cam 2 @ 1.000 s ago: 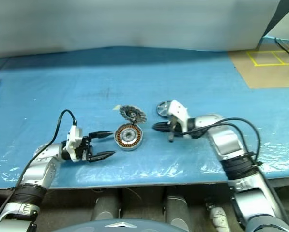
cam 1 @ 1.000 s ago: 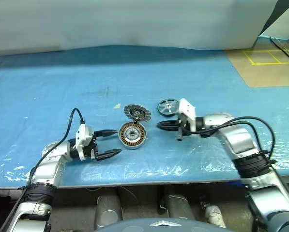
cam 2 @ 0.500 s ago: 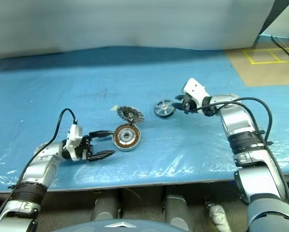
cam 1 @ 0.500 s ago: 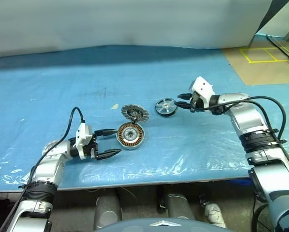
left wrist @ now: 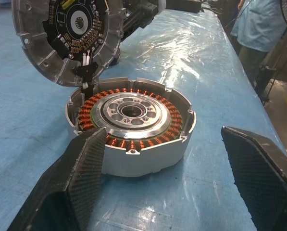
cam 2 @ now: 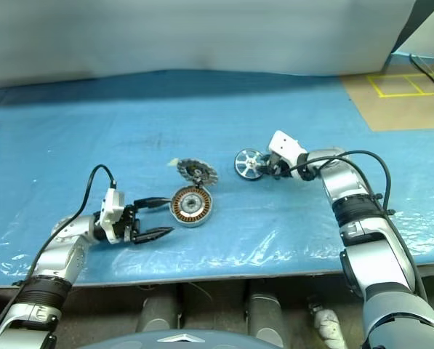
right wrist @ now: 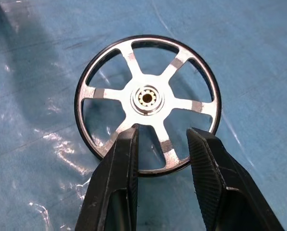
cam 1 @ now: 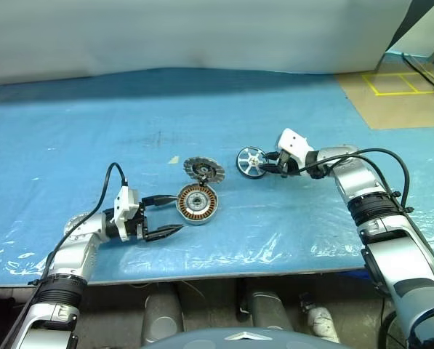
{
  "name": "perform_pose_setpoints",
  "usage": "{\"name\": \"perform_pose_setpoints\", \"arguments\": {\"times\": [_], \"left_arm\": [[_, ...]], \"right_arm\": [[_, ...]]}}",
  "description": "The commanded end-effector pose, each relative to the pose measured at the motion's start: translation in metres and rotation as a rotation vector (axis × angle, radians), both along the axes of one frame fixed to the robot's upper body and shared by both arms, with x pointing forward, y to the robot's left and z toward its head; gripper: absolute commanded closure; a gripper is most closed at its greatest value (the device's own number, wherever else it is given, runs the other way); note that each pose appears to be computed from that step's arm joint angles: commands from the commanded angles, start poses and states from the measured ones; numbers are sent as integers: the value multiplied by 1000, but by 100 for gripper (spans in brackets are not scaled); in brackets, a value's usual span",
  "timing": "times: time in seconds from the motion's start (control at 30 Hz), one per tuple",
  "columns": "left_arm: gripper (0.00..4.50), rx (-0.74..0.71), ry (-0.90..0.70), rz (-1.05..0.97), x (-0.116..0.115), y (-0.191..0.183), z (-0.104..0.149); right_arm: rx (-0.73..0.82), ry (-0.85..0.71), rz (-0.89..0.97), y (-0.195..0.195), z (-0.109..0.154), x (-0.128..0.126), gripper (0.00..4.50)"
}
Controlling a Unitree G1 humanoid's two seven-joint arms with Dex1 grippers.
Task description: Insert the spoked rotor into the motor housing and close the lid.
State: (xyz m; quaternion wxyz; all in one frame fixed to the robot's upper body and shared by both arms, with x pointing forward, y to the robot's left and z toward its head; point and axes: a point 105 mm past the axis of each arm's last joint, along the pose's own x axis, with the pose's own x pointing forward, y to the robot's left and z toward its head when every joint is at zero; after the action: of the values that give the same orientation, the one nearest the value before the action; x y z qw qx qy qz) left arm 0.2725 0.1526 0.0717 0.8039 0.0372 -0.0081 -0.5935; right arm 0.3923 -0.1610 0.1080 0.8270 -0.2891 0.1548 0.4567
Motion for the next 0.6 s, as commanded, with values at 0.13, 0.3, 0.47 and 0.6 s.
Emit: {"name": "perform_pose_setpoints", "arguments": {"times": [0.13, 0.3, 0.47, 0.6], "left_arm": [[50, -1, -34, 17, 1, 5, 5], [50, -1, -33, 17, 2, 5, 5], [50, -3, -27, 19, 0, 6, 3], [50, -7, -20, 17, -1, 5, 1]], "right_arm": [[25, 16, 63, 13, -4, -8, 305], [53, -22, 22, 10, -3, -4, 448], [142, -9, 39, 4, 2, -17, 448], [262, 56, 96, 4, 8, -42, 448]]}}
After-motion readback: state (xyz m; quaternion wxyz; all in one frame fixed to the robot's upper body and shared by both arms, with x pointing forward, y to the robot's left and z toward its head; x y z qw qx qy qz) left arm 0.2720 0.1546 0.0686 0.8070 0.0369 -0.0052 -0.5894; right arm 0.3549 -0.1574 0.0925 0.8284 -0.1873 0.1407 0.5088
